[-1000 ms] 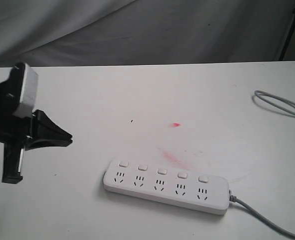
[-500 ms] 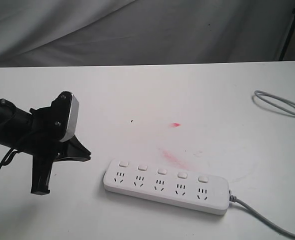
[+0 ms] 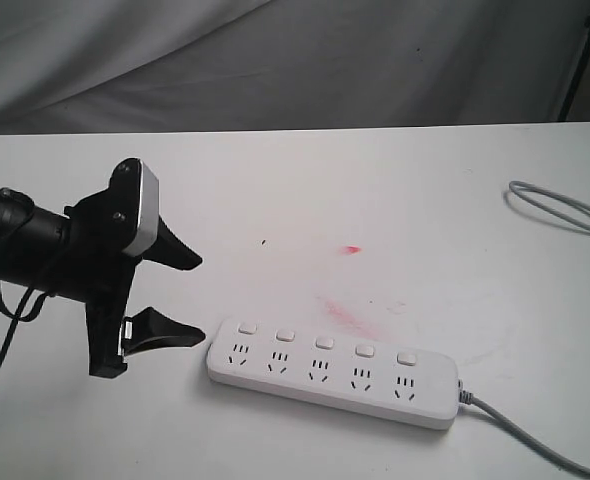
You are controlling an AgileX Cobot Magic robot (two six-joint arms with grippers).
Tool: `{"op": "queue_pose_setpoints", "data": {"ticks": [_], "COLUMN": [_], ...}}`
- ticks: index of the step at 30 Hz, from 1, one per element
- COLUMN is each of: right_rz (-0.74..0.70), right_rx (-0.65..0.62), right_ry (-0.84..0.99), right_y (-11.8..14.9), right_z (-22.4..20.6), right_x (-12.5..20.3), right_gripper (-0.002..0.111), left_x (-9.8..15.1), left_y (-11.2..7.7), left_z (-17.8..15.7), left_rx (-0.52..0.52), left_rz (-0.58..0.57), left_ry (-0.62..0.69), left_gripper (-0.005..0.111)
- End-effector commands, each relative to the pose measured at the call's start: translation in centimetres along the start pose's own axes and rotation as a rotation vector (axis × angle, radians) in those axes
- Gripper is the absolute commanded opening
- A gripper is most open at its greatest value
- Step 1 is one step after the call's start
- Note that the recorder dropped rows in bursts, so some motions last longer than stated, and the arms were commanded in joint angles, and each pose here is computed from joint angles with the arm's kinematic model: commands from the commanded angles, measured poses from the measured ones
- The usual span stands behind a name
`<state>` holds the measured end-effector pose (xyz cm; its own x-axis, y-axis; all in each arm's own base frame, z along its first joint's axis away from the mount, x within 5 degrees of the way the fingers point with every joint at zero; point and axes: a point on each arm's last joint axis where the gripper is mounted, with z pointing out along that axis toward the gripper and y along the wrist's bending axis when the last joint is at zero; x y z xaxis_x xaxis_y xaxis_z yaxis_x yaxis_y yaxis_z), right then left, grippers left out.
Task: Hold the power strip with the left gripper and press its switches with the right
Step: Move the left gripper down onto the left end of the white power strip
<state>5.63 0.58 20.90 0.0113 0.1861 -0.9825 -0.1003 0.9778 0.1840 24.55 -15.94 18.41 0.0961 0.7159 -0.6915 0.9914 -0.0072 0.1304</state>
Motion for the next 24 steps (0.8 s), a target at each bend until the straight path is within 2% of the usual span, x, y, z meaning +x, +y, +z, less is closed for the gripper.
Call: {"op": "queue_pose_setpoints", "data": {"ticks": [1,13,16,24], "right_rz": [0.005,0.005,0.005,0.005], "right_rx": [0.007,0.007,0.007,0.007], "right_ry": [-0.003,-0.003,-0.003,-0.003], "right_y": [-0.1,-0.1,-0.1,-0.1], "right_z": [0.0,0.0,0.0,0.0], "right_x": [0.1,0.1,0.1,0.1], "right_gripper": [0.0,0.0,0.0,0.0], "left_x": [-0.3,-0.2,0.1,0.5], "left_y": [0.3,-0.1,0.0,2.3], "left_z": [0.0,0.1,0.7,2.8], "left_rx": [-0.032,0.017,0.08,0.177], "left_rz": [-0.021,0.009,0.041,0.073], "left_ry": [-0.017,-0.008,0.008,0.008], "left_gripper": [0.086,0.086,0.086,0.086]}}
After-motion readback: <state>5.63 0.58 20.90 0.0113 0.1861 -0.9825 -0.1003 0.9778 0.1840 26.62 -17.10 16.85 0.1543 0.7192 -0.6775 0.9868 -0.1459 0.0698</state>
